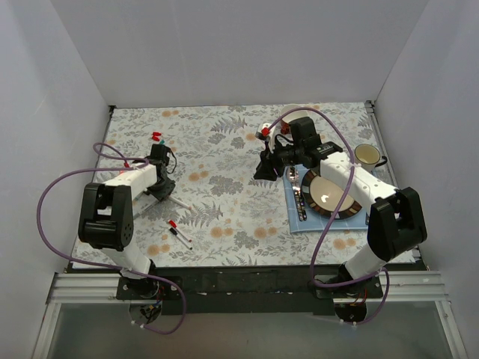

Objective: Open the pen caps

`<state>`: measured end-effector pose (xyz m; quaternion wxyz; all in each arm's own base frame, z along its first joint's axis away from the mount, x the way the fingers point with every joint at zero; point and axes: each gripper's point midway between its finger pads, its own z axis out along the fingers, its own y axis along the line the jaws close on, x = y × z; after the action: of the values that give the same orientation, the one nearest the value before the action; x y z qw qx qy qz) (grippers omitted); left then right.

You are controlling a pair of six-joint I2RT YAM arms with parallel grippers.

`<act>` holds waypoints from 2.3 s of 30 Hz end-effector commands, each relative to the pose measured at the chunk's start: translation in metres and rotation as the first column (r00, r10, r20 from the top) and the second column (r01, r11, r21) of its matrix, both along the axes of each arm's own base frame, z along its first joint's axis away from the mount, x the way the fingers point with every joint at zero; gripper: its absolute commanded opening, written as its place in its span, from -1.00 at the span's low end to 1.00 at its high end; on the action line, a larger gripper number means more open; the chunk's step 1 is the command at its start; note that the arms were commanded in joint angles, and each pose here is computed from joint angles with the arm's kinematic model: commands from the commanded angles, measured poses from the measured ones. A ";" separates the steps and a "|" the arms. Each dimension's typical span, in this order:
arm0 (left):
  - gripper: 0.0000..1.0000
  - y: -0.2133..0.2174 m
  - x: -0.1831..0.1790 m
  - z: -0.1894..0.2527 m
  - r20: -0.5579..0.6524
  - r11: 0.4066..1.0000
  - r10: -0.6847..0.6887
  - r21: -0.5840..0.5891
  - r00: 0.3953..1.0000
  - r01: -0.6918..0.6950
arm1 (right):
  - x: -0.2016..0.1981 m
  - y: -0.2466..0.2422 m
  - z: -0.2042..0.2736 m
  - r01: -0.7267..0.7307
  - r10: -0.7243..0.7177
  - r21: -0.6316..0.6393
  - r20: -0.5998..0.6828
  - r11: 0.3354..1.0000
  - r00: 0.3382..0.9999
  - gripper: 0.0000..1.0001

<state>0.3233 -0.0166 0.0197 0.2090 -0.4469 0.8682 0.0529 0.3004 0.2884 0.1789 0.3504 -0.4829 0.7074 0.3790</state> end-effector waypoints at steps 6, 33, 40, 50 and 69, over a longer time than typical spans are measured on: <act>-0.59 0.008 0.004 -0.009 -0.021 0.998 0.048 0.045 0.999 -0.047 | -0.003 0.004 0.016 -0.022 0.021 0.051 0.029 0.998 0.999 -0.08; -1.00 -0.161 0.021 0.117 0.726 0.696 -0.302 -0.275 0.618 0.664 | -0.070 0.042 -0.012 -0.135 0.233 0.318 -0.292 0.938 0.928 0.85; -1.00 -0.205 -0.002 0.133 0.829 0.584 -0.322 -0.207 0.458 0.785 | -0.075 0.057 -0.035 -0.082 0.199 0.284 -0.411 0.955 0.890 0.83; -1.00 -0.244 -0.010 0.147 0.878 0.537 -0.277 -0.195 0.391 0.821 | -0.068 0.063 -0.052 0.019 0.114 0.253 -0.501 0.967 0.858 0.75; -0.10 -0.254 -0.026 0.153 0.906 0.498 -0.301 -0.117 0.298 0.859 | -0.064 0.064 -0.039 0.003 0.131 0.264 -0.487 0.964 0.864 -0.97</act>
<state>0.3039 -0.2690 0.1635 0.4078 -0.1141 0.7489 -0.5097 0.2338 0.3482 0.1200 0.1767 -0.3077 0.7286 0.5858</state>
